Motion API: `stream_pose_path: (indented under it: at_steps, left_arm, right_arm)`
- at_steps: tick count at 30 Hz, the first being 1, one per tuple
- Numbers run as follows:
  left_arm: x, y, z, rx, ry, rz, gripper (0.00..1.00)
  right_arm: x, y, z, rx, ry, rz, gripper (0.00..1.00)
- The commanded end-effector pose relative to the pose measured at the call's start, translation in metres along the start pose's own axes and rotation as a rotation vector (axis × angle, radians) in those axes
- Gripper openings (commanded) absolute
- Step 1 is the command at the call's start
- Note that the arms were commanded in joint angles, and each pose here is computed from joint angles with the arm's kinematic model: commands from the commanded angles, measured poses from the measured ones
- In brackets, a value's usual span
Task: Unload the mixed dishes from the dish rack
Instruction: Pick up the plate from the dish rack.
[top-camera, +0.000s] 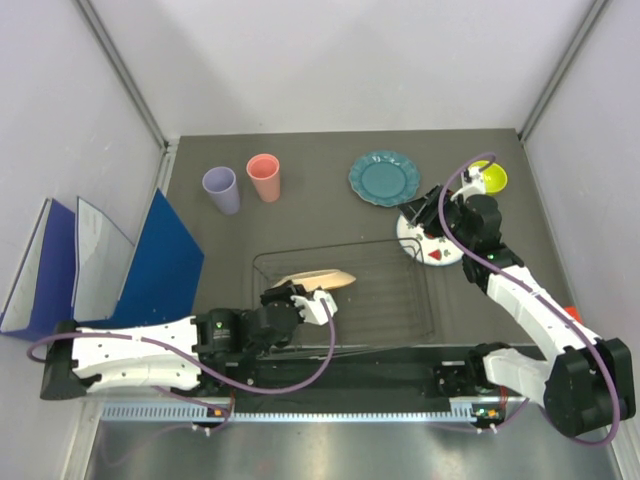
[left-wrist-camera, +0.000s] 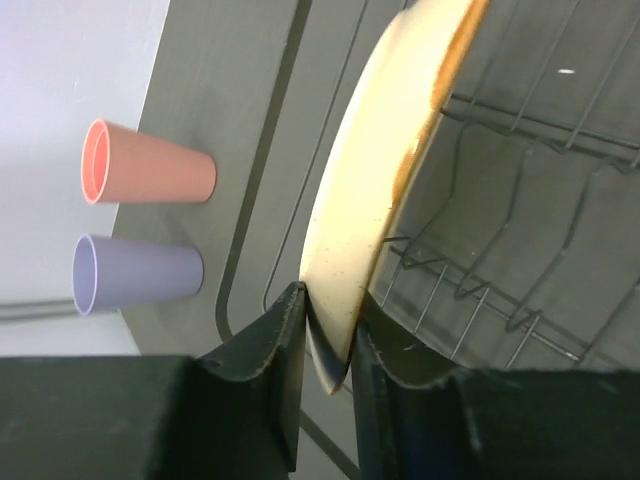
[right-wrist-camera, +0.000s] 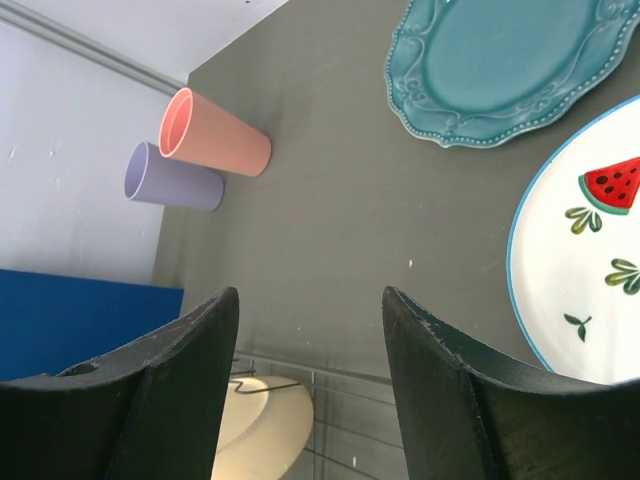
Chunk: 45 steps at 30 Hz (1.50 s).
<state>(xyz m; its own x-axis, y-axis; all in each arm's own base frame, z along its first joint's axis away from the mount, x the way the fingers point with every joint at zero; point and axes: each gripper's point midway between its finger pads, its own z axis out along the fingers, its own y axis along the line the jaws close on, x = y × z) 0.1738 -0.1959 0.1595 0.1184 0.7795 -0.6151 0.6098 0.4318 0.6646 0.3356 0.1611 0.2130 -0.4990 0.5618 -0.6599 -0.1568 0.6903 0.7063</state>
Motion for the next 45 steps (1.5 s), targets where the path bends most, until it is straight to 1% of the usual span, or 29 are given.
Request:
stream_pose_path:
  at_steps: [1,2,4,5,7,14,20,33,36,38,41,43,45]
  left_arm:
    - [-0.023,0.012,-0.006,-0.012,-0.058,-0.067,0.22]
    - [-0.024,0.013,-0.006,-0.013,-0.059,-0.068,0.17]
    - [-0.027,0.015,-0.008,-0.014,-0.067,-0.071,0.12]
    - [-0.029,0.016,-0.008,-0.016,-0.070,-0.072,0.05]
    - [-0.032,0.020,-0.008,-0.025,-0.076,-0.071,0.00]
    - [-0.043,0.030,-0.010,-0.053,-0.102,-0.049,0.00]
    - [-0.059,0.055,-0.018,-0.119,-0.131,-0.021,0.00]
    - [-0.118,0.114,-0.051,-0.190,-0.253,-0.056,0.00]
    - [-0.142,0.137,-0.065,-0.232,-0.336,-0.109,0.00]
    - [-0.157,0.152,-0.075,-0.254,-0.388,-0.143,0.00]
    - [-0.172,0.159,-0.077,-0.261,-0.400,-0.162,0.00]
    - [-0.177,0.158,-0.073,-0.255,-0.390,-0.167,0.00]
    - [-0.184,0.159,-0.072,-0.247,-0.395,-0.218,0.00]
  right_arm:
    - [-0.006,0.013,0.000,-0.050,-0.024,-0.015,0.59]
    - [-0.005,0.013,0.000,-0.048,-0.022,-0.012,0.59]
    - [-0.006,0.013,0.000,-0.050,-0.024,-0.014,0.59]
    - [-0.006,0.013,0.000,-0.049,-0.023,-0.012,0.59]
    - [-0.005,0.013,0.000,-0.048,-0.022,-0.010,0.59]
    - [-0.004,0.011,0.000,-0.045,-0.019,-0.008,0.59]
    - [-0.007,0.015,0.000,-0.051,-0.025,-0.011,0.59]
    - [-0.010,0.020,-0.003,-0.063,-0.024,-0.010,0.59]
    - [-0.028,0.029,-0.008,-0.067,-0.057,-0.018,0.59]
    - [-0.050,0.041,-0.016,-0.085,-0.109,-0.025,0.59]
    - [-0.072,0.055,-0.029,-0.100,-0.158,-0.033,0.59]
    - [-0.083,0.068,-0.039,-0.121,-0.189,-0.043,0.59]
    - [-0.087,0.073,-0.045,-0.132,-0.208,-0.032,0.59]
